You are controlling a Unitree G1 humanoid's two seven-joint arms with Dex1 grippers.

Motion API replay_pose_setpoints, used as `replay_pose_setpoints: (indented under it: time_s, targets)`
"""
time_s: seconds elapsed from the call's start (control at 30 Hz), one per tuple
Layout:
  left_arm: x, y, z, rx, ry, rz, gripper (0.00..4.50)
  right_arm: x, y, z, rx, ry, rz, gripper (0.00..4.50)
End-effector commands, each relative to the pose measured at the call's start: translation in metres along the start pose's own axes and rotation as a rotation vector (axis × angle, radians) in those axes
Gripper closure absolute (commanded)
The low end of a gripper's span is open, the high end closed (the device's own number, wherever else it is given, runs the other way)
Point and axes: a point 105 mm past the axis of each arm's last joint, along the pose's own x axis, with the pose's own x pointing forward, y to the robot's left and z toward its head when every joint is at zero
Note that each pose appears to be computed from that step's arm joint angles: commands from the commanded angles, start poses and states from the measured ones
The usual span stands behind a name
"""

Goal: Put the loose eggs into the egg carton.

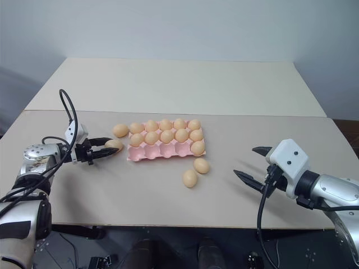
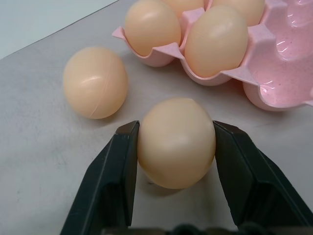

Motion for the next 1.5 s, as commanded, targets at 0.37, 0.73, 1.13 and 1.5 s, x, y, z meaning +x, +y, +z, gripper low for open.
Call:
replay_pose_setpoints:
  time_s: [0.37, 0.73, 1.13, 1.5]
  targets:
    - [-0.025, -0.002, 0.013, 0.054, -0.026, -0.062, 2.75, -0.001, -0.002, 0.006, -0.034, -0.018, -0.021, 0.0]
    - [-0.012, -0.034, 0.057, 0.091, -0.203, -0.254, 2.75, 0.002, -0.002, 0.006, -0.029, -0.026, -0.032, 0.0]
    - [0.015, -0.042, 0.056, 0.113, -0.166, -0.315, 2.5, -0.005, 0.0, 0.001, -0.017, -0.006, -0.058, 0.0]
    - [0.002, -0.038, 0.06, 0.125, -0.187, -0.318, 0.02, -0.003, -0.001, 0.0, -0.011, -0.007, -0.065, 0.0]
